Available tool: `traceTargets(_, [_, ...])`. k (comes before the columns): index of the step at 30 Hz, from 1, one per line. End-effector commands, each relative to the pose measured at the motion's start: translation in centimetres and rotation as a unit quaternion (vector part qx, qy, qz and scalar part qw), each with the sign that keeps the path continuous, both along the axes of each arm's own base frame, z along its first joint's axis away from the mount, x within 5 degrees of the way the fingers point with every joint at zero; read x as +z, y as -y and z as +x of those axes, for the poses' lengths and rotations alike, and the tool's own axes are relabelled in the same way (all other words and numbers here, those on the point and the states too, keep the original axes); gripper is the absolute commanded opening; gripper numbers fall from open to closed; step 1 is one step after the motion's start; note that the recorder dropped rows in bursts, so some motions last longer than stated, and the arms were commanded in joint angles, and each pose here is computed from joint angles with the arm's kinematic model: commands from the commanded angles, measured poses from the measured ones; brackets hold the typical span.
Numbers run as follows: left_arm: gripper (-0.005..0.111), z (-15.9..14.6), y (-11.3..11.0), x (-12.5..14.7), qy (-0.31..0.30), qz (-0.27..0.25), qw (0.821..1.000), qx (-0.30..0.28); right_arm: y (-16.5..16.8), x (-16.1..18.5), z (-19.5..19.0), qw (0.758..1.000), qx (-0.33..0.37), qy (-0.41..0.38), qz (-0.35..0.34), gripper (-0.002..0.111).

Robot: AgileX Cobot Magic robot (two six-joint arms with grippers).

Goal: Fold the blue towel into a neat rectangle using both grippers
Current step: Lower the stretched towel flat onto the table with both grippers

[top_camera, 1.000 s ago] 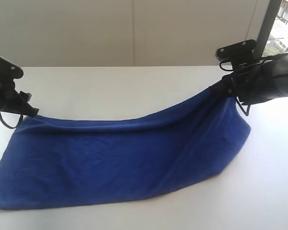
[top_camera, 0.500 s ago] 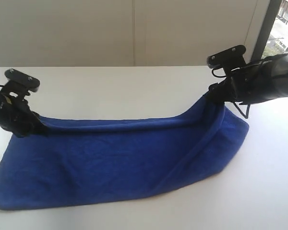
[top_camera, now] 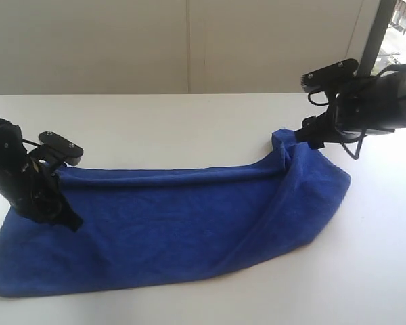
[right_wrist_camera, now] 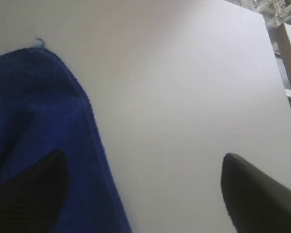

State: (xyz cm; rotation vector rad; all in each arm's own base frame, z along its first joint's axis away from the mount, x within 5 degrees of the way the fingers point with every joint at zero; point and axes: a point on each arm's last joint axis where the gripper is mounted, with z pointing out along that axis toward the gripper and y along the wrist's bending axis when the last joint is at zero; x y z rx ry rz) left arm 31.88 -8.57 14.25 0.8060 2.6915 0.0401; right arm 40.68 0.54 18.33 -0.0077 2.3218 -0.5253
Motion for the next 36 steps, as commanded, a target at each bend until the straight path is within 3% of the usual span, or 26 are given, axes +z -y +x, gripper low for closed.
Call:
traceTargets(1, [0.0,-1.3,-0.2,-1.7,-0.086,0.028,0.996,-0.016,-0.1,2.2,-1.1,1.0,-0.002,-0.016,0.026,0.08])
traceTargets(11, [0.0,-3.5,-1.4,-2.6,-0.199,0.092,0.975,-0.032,-0.6,3.8,-7.2,0.993,0.03,-0.075,0.083,0.08])
traceTargets(17, [0.0,-3.3,-0.9,0.2,-0.135,0.048,0.99,-0.015,-1.1,3.5,-11.3,0.984,0.08,-0.118,0.104,0.077])
traceTargets(19, [0.0,-3.5,-0.7,2.1,-0.103,0.037,0.994,-0.016,-1.3,3.5,-11.7,0.982,0.087,-0.124,0.112,0.067])
traceTargets(21, [0.0,-3.9,-0.5,4.2,-0.071,0.018,0.997,-0.011,-1.5,3.3,-12.0,0.978,0.095,-0.139,0.12,0.05])
traceTargets(25, [0.0,-5.1,-0.6,7.9,-0.016,-0.019,1.0,-0.002,-2.2,2.2,-12.2,0.963,0.135,-0.189,0.137,0.003])
traceTargets(31, [0.0,-7.9,-0.9,12.1,0.014,-0.048,0.999,-0.02,-2.8,0.2,-11.7,0.952,0.15,-0.218,0.156,0.0])
traceTargets(36, [0.0,-8.9,-1.4,13.7,0.042,-0.046,0.998,-0.025,-3.2,-1.5,-10.5,0.949,0.165,-0.21,0.166,0.0])
